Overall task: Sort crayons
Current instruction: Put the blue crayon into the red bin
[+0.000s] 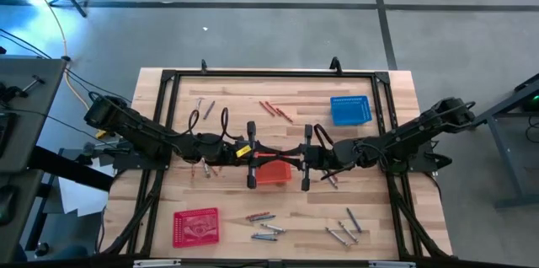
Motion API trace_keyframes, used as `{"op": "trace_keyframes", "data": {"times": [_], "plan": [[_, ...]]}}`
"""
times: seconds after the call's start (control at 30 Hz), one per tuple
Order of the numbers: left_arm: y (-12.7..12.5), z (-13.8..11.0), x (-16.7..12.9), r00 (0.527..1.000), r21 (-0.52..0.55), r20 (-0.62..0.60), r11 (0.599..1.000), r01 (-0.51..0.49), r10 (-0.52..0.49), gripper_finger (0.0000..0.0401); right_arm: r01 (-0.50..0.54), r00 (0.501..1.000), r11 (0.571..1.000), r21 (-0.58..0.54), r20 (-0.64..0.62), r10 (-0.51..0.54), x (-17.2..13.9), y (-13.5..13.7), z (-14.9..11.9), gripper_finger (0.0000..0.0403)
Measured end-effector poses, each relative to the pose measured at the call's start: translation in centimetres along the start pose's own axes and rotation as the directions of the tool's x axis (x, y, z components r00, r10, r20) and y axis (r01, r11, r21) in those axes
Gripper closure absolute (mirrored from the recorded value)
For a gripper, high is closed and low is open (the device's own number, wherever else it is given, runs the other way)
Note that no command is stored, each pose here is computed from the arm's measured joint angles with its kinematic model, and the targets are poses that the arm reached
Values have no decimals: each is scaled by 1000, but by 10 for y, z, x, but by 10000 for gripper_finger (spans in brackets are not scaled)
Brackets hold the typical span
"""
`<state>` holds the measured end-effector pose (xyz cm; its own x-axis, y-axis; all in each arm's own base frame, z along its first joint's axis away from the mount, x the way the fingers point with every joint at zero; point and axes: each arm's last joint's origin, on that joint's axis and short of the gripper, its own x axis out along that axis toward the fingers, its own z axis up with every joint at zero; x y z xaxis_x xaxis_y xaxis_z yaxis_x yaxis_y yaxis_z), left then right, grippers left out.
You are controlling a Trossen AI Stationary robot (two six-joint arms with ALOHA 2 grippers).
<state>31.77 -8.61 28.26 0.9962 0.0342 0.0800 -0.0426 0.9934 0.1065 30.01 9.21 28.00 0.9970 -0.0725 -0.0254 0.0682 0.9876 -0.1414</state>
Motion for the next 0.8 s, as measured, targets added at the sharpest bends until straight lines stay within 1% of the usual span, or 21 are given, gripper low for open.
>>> {"op": "trace_keyframes", "data": {"times": [0.3,0.5,0.73,0.8], "plan": [[0,-1,0,1000,1,-6,1000,0,0,398,0,1000,999,42,-18,1,0,0,-2,351],[0,-1,0,1000,2,-9,1000,-21,21,399,3,998,999,35,-60,-1,0,0,-6,325],[1,-1,0,1000,3,-11,1000,-27,27,400,0,996,999,43,-89,3,0,0,-9,282],[1,-3,0,998,20,-30,998,-52,53,400,7,995,999,38,-99,-3,-2,0,-8,270]]}}
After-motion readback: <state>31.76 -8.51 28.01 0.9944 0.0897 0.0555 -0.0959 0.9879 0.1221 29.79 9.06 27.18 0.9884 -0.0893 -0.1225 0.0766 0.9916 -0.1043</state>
